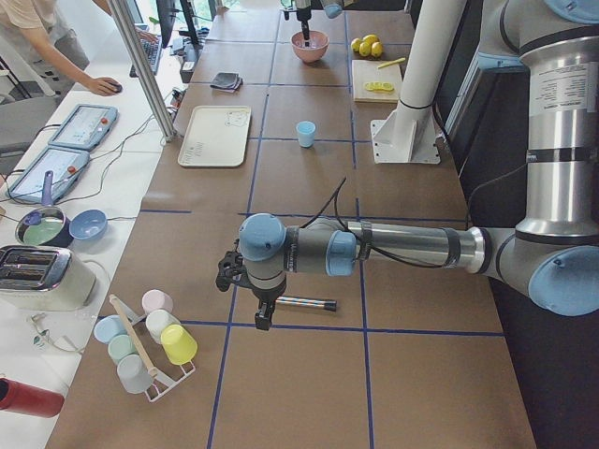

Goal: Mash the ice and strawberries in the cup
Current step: 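Lower the right gripper into the pink bowl and grasp an ice cube, then carry the ice cube with the right gripper over the light-blue cup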

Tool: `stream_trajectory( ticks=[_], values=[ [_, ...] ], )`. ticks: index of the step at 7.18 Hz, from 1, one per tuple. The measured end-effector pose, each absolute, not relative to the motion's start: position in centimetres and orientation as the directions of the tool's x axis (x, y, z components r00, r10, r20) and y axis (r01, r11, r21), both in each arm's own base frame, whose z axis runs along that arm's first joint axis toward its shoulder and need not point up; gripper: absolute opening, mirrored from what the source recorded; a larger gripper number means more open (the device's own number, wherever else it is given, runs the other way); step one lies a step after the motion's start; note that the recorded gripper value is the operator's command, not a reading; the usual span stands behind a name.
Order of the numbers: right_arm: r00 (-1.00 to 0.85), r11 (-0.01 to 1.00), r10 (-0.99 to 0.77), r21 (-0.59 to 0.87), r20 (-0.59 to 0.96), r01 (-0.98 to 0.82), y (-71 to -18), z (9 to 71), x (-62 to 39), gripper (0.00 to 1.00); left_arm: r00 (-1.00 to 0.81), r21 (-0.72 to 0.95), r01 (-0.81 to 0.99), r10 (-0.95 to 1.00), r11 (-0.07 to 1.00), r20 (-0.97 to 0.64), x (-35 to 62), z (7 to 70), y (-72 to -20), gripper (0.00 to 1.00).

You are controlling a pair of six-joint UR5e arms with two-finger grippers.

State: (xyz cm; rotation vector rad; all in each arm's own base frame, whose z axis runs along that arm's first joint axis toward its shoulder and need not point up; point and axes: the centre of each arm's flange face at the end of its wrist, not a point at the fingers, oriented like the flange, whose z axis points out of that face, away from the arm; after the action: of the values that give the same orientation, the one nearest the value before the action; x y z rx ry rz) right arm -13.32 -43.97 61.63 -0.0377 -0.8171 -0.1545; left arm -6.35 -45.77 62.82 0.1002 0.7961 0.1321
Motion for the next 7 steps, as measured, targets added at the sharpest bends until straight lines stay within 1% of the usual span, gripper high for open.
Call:
stream_trajectory(
  ticks=[1,2,4,5,7],
  values=[
    [0.674,0.988,-0.122,0.025,0.728,0.152,-43.9,61.7,-13.3,0.20,0.692,0.140,-0.080,0.156,0.987,-0.705,-6.3,62.8,-45.8,1.00],
    [0.673,0.988,-0.125,0.028,0.729,0.154,-43.9,61.6,-13.3,0.03,0.692,0.140,-0.080,0.156,0.987,-0.705,-6.3,62.8,-45.8,1.00],
    [0.669,0.987,-0.137,0.041,0.730,0.157,-44.0,61.2,-13.3,0.01,0.692,0.141,-0.080,0.157,0.987,-0.705,-6.4,62.8,-45.8,1.00],
    [0.662,0.987,-0.150,0.067,0.734,0.149,-44.3,59.9,-13.0,0.00,0.692,0.141,-0.080,0.157,0.987,-0.705,-6.4,62.8,-45.8,1.00],
    [0.637,0.983,-0.179,0.159,0.750,0.089,-45.1,53.6,-11.8,0.01,0.692,0.144,-0.082,0.160,0.986,-0.704,-6.3,62.7,-45.8,1.00]
  ],
)
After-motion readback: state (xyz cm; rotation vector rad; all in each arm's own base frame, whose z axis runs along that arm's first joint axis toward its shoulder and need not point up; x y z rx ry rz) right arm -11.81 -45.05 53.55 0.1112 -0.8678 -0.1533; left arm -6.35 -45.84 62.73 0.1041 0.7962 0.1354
